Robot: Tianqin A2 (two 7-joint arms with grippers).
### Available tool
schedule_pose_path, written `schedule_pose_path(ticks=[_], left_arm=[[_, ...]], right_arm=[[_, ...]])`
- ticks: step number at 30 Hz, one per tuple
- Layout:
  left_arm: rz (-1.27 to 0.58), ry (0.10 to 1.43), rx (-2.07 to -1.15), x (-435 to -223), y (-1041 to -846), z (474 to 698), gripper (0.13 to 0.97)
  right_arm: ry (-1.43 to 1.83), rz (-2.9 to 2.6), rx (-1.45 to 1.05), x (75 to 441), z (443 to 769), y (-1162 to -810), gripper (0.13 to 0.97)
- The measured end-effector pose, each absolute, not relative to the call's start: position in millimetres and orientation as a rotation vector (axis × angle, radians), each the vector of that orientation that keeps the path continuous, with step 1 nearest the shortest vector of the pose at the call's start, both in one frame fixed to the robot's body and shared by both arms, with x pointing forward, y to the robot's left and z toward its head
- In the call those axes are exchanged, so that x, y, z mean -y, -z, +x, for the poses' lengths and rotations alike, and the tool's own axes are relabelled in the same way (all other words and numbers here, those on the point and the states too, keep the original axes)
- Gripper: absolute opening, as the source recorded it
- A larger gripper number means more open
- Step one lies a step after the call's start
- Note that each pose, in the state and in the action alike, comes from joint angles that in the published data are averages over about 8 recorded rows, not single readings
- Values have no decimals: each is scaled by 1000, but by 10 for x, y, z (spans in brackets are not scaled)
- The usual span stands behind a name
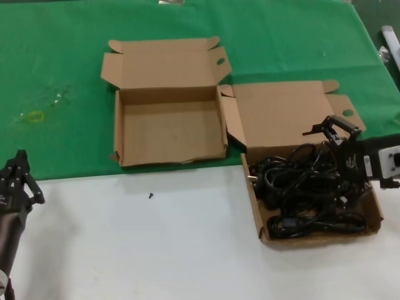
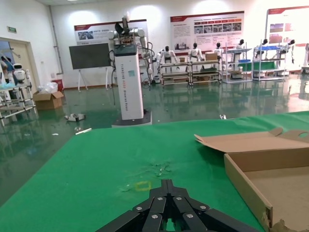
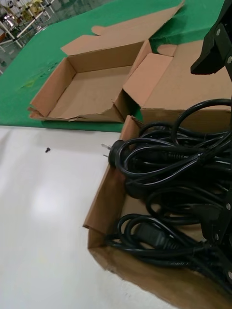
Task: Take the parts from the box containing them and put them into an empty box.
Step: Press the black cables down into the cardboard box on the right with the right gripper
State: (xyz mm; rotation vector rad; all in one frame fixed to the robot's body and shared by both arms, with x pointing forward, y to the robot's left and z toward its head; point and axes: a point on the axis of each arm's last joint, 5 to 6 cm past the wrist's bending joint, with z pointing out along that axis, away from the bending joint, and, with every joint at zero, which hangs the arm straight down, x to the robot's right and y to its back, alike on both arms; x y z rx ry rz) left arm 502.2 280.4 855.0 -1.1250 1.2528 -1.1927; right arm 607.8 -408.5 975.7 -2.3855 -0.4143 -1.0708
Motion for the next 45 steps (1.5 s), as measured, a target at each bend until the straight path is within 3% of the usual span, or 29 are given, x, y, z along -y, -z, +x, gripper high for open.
schedule_pose_path(ticks=[15,24,41,45], left_arm=[[-1125,1193,-1253,-2804,-8550,5022,142],[-1125,1193,-1253,-2804,-8550,5022,142],[-1125,1193,-1253,-2804,-8550,5022,142],[-1125,1193,-1253,-2804,-8550,5022,142]], right_arm=[[1113,-2392,429,4017,6200,-9698,879],[1142,-2404,421,4052,6229,-9686,733],[1143,-2405,405,4074,6215,-9669,326],[1141,-2403,401,4070,6212,-9681,326]])
